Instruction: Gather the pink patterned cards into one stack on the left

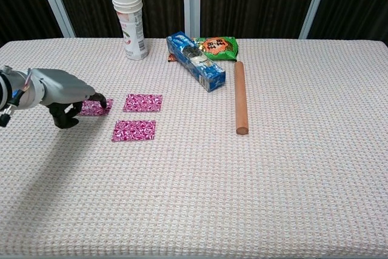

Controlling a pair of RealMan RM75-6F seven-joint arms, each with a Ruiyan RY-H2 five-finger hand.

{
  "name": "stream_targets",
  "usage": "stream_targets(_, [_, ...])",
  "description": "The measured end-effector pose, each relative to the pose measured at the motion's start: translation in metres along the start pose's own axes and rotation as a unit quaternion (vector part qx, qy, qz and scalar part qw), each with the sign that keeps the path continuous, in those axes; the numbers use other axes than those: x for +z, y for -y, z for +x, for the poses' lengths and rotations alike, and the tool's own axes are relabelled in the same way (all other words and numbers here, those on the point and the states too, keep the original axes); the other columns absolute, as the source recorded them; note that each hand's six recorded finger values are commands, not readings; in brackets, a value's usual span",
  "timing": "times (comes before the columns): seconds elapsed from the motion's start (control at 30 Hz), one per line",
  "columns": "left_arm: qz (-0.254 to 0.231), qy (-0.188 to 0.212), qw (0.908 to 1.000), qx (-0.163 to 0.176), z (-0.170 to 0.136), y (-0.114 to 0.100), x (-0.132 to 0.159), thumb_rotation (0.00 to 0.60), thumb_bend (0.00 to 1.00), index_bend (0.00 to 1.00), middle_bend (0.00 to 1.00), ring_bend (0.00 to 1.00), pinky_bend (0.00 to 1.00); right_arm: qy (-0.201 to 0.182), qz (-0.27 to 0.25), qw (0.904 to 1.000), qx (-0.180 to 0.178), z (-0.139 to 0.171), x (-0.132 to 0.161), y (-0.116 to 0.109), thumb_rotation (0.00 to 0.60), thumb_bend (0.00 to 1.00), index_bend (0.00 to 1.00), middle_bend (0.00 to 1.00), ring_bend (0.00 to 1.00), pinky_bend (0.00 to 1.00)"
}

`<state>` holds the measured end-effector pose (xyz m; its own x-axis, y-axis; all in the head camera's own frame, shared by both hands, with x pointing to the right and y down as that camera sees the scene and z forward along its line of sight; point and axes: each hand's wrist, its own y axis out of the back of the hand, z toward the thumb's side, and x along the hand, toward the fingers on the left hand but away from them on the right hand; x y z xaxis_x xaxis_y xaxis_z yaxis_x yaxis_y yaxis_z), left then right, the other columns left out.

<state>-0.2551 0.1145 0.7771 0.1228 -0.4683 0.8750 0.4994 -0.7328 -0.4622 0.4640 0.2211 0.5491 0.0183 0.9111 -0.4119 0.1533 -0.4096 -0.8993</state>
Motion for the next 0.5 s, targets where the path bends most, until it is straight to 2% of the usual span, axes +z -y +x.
stream_targets(0.13, [-0.007,-0.009,0.9998,0.014,-0.002,-0.007,-0.007,0.6,0.54,0.22,0.81,0.74,0.91,0.001,0.0,1.0,0.0,0.0,-0.001,0.0,0.579,0.24,0.19,0.14,0.04,0.03])
stream_targets(0.27, [-0.026,-0.009,0.9988,0.042,-0.002,-0.022,-0.005,0.6,0.51,0.24,0.8,0.73,0.91,0.001,0.0,1.0,0.001,-0.001,-0.001,0.0,0.58,0.24,0.19,0.14,0.04,0.03])
stream_targets(0.4, [-0.052,0.001,0.9954,0.081,0.003,-0.043,0.008,0.6,0.42,0.32,0.8,0.73,0.91,0.003,0.002,1.0,0.002,-0.002,-0.003,0.0,0.582,0.24,0.19,0.14,0.04,0.03])
stream_targets(0.5, [-0.071,0.003,0.9927,0.098,0.012,-0.053,0.016,0.6,0.34,0.36,0.8,0.74,0.92,0.006,0.003,1.0,0.003,-0.001,-0.004,0.0,0.58,0.24,0.19,0.14,0.04,0.03])
